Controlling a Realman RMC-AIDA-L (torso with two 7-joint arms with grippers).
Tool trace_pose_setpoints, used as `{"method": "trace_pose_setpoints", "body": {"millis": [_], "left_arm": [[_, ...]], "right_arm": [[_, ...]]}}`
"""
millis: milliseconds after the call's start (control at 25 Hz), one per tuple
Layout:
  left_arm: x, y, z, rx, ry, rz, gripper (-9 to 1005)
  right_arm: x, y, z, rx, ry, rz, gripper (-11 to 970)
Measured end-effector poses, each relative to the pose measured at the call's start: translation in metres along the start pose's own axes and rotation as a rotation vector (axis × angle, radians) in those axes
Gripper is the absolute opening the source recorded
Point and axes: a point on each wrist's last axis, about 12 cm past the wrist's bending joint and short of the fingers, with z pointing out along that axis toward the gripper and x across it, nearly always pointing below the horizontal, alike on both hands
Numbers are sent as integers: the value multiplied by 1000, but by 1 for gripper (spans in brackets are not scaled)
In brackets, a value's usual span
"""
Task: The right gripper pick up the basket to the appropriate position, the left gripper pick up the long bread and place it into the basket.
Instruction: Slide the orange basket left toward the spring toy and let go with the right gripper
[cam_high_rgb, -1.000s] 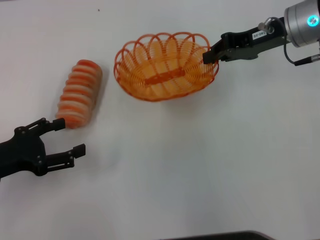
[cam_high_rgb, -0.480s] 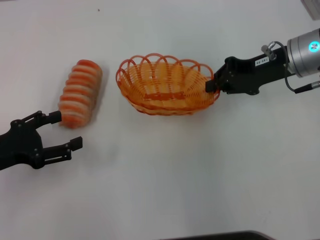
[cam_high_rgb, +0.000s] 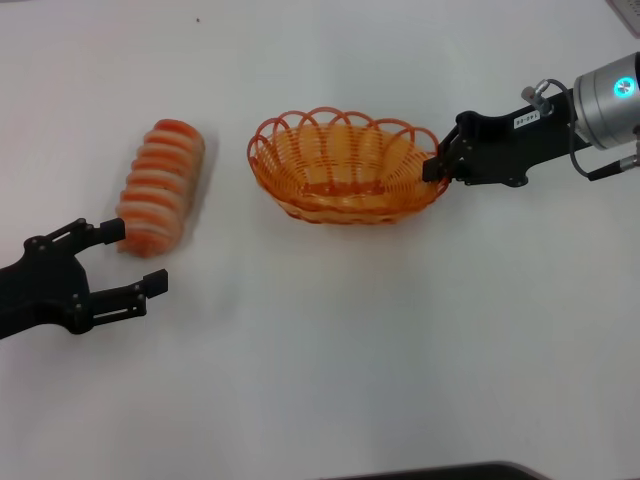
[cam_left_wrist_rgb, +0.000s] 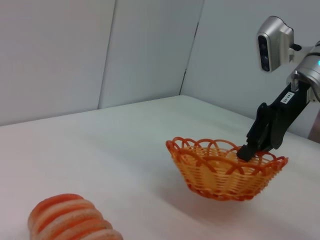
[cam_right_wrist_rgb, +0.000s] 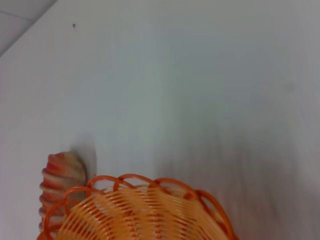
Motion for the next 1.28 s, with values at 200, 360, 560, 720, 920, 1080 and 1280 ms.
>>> {"method": "trace_pose_setpoints", "body": {"millis": [200,360,560,720,920,1080,1280], "left_arm": [[0,-1,0,4,-3,-2,894],[0,-1,0,3,-2,-1,893],[0,0,0,-1,-1,0,891],[0,0,0,2,-3,2,890],[-2,0,-1,-4,-4,8,889],[-2,0,-1,-5,-7,6,887],[-2,0,-1,-9,-16,4,886]], "right_arm": [[2,1,4,3,6,-21,82],[4,-4,6,-22,1,0,79],[5,-6,6,-30,-5,5,88],[7,-7,10,-32,-4,17,112],[10,-10,16,-37,13,58,141],[12,-12,19,-48,17,79,165],[15,-14,18,-106,-4,107,299]]}}
